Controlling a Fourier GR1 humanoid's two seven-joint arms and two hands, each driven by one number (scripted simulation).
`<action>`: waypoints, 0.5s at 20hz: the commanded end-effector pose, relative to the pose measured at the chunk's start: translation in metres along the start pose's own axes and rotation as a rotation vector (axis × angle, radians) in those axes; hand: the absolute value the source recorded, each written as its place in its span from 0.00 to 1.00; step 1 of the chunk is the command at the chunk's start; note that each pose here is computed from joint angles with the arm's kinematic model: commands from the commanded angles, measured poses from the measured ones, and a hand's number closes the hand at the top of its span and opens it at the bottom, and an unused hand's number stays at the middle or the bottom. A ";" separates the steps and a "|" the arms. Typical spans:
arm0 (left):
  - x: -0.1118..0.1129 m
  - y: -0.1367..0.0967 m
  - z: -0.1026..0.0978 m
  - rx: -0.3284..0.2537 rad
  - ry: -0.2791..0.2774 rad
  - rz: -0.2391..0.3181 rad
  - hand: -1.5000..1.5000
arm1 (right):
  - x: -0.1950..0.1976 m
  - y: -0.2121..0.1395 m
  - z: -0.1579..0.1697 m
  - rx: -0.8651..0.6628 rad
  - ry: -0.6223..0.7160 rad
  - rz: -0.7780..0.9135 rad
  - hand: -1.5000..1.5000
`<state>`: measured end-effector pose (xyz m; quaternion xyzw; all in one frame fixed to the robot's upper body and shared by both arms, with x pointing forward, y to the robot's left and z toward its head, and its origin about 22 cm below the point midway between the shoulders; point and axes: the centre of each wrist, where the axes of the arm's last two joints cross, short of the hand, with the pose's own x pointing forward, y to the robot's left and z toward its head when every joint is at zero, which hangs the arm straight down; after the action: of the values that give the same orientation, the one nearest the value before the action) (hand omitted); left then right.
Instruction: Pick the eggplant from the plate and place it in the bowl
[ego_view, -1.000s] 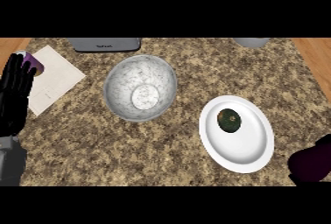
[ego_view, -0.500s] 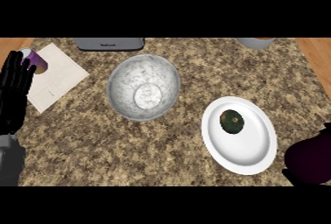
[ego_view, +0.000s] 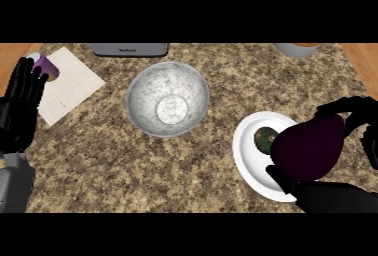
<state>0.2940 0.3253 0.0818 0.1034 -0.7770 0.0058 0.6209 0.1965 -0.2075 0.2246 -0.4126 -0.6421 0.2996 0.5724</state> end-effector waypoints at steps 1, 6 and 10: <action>0.014 -0.008 -0.020 -0.005 -0.016 -0.001 0.50 | 0.064 0.001 -0.016 0.033 -0.063 -0.076 1.00; 0.006 0.005 -0.010 -0.002 -0.014 0.006 0.50 | 0.112 0.017 -0.041 0.103 -0.055 -0.062 1.00; 0.001 0.003 -0.007 -0.010 0.003 0.016 0.50 | 0.139 0.035 -0.071 0.183 -0.026 -0.041 1.00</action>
<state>0.2963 0.3282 0.0853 0.0985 -0.7780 0.0053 0.6205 0.2560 -0.1151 0.2624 -0.3360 -0.6691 0.3339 0.5727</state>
